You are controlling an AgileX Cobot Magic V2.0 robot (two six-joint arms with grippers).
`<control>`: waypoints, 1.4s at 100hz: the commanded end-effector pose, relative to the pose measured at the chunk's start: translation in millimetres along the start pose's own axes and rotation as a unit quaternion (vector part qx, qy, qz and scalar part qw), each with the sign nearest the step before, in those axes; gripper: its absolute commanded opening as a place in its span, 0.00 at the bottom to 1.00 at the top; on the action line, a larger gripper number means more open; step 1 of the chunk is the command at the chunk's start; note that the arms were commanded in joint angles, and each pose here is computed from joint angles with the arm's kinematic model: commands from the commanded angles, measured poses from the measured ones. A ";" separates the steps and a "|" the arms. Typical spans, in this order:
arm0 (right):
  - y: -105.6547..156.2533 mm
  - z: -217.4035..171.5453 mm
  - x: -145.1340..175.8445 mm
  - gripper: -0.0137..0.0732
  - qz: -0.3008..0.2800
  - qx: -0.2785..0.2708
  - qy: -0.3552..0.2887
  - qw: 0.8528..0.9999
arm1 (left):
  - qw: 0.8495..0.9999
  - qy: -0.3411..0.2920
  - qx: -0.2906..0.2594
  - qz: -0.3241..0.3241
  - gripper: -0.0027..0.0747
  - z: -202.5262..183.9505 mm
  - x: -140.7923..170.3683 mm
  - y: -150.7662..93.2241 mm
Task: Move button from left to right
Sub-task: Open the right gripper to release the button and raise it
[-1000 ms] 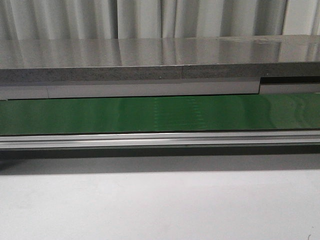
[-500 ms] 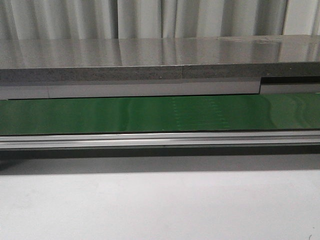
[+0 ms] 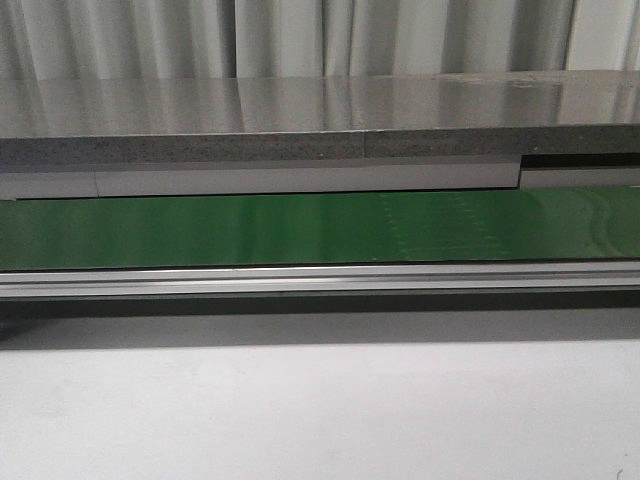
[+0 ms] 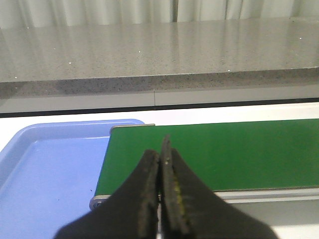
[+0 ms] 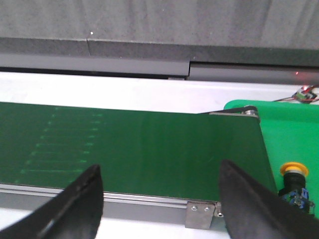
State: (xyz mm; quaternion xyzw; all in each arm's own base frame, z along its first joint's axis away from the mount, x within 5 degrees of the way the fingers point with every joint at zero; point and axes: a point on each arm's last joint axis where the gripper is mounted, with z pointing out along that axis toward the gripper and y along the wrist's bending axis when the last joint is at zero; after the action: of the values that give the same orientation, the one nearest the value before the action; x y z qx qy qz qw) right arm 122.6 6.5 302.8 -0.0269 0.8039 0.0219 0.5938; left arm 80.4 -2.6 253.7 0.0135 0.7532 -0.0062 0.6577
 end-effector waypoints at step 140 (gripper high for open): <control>2.7 -46.6 -0.5 0.08 -0.004 0.001 -0.112 0.994 | 0.999 -0.045 -0.006 -0.003 0.01 -1.0 -15.4 1.2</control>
State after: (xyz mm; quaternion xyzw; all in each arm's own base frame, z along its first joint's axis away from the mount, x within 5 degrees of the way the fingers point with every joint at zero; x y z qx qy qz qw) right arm 77.2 7.2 304.2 -0.0334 0.7634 0.0245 0.6446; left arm 80.4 -2.6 253.7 0.0135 0.7532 -0.0062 0.6577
